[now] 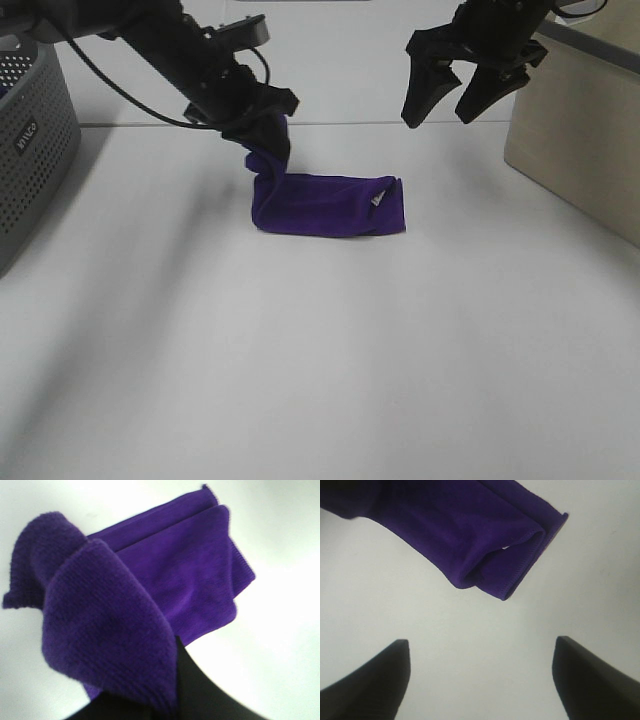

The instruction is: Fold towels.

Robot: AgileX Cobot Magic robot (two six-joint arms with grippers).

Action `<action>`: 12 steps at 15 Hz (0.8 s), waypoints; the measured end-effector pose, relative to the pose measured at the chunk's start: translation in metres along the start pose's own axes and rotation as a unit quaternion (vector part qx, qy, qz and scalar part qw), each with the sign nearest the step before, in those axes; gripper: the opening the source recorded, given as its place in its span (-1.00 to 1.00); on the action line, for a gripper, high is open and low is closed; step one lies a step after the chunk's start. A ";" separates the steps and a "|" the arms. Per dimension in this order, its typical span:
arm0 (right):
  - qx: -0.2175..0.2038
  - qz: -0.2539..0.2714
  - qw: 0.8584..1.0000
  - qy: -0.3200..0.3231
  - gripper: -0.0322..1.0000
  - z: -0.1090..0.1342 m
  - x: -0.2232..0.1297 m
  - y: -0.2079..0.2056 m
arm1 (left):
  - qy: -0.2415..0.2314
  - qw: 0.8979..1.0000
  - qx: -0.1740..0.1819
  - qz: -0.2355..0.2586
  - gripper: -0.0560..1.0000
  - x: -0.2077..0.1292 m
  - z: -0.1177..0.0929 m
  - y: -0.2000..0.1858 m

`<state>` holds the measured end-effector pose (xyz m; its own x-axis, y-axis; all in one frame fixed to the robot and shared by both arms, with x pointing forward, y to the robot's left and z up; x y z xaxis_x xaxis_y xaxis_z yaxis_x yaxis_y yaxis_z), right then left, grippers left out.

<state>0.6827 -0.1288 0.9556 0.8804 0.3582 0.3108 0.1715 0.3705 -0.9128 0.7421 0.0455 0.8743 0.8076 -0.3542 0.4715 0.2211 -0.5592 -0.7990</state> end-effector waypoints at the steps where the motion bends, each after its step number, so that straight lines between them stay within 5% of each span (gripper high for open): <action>1: 0.001 -0.010 1.000 -0.002 0.56 0.004 0.002 -0.009 | 0.003 1.000 -0.002 -0.004 -0.85 0.002 -0.005 0.004; 6: 0.007 -0.042 0.999 -0.009 0.56 0.016 0.007 -0.038 | -0.011 0.999 -0.042 -0.030 -0.81 0.011 -0.033 0.051; 7: 0.007 -0.047 0.999 -0.010 0.56 0.018 0.008 -0.042 | -0.012 0.998 -0.050 -0.030 -0.67 0.011 -0.038 0.061; 8: 0.010 -0.057 0.998 -0.012 0.56 0.022 0.009 -0.051 | -0.012 0.997 -0.069 -0.039 -0.10 0.013 -0.057 0.077; 9: 0.012 -0.064 0.998 -0.013 0.56 0.025 0.010 -0.057 | -0.009 0.996 -0.077 -0.045 0.13 0.015 -0.069 0.082; 12: 0.020 -0.079 0.997 -0.015 0.56 0.033 0.011 -0.071 | 0.001 0.994 -0.090 -0.062 0.34 0.026 -0.086 0.077</action>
<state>0.6655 -0.1226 1.0322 0.8293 0.3184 0.4591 0.2896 0.4577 -0.8406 0.7328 -0.0717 0.8570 0.7794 -0.2762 0.5624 0.2170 -0.7230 -0.6559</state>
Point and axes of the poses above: a point on each arm's last joint axis where the gripper is mounted, y pointing out along that axis toward the gripper, z along the wrist's bending axis when the last joint is at zero, x = y × z, the point moved 9 cm from there along y, pointing out along that axis toward the gripper, and after that the axes turned 2 degrees about y, right-handed, at the moved point
